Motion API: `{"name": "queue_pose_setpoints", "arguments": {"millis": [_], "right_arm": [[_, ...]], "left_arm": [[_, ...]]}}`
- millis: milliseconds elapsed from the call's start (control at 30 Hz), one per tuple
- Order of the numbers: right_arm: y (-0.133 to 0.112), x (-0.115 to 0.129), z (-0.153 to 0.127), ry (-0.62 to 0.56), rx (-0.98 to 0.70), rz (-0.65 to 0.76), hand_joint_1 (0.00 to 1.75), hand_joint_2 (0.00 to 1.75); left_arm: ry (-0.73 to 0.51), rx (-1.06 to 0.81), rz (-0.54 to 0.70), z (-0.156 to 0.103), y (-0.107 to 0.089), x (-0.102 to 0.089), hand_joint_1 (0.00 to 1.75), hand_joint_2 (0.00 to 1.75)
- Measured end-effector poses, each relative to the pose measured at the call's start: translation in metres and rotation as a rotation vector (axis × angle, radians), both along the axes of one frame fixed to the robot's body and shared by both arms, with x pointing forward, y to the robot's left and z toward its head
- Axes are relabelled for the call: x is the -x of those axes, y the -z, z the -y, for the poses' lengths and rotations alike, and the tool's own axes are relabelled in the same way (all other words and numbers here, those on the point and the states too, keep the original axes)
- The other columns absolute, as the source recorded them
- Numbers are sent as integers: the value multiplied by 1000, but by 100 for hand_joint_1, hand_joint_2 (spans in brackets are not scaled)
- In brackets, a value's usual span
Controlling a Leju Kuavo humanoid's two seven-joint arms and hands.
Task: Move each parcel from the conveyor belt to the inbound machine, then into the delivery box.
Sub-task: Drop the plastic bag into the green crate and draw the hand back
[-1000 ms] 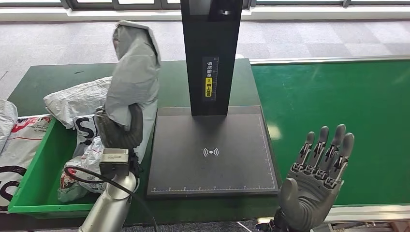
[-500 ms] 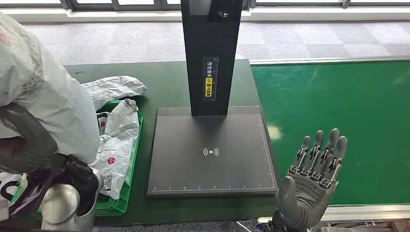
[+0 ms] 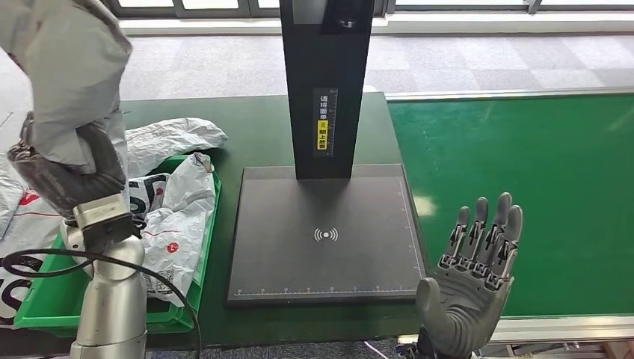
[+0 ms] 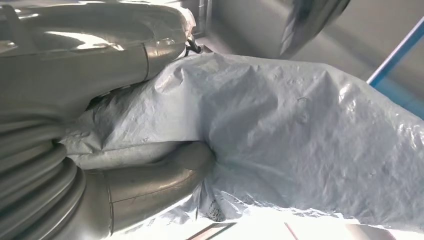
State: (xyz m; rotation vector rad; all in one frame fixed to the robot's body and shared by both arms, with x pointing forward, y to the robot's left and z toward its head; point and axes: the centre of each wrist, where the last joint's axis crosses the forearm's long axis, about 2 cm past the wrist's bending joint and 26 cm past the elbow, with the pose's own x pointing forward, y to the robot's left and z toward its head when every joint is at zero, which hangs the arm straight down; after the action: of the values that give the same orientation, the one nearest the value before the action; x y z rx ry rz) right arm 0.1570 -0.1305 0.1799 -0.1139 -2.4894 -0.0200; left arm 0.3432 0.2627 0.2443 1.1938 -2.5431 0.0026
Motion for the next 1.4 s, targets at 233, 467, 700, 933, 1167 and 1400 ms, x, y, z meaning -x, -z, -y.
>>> {"name": "queue_pose_setpoints", "arguments": {"millis": [233,467,700,933,1167,1400], "right_arm": [[-6,-1,4,33,26,22,0,175],[-9,-3,6,59,20,26,0,175],[-9,-4,6,69,16,26,0,175],[-9,-4,7,73,14,26,0,175],[-9,-4,7,84,12,28,0,175],[-9,-4,7,86,12,28,0,175]], "left_arm": [[-177,-203,-271,-7,44,-24,175,175],[-187,-167,-366,2,61,-26,175,175],[-195,-163,-406,6,67,-25,175,175],[-199,-168,-420,7,69,-25,175,175],[-223,-172,-454,8,71,-24,175,175],[-237,-163,-472,7,73,-24,175,175]]}}
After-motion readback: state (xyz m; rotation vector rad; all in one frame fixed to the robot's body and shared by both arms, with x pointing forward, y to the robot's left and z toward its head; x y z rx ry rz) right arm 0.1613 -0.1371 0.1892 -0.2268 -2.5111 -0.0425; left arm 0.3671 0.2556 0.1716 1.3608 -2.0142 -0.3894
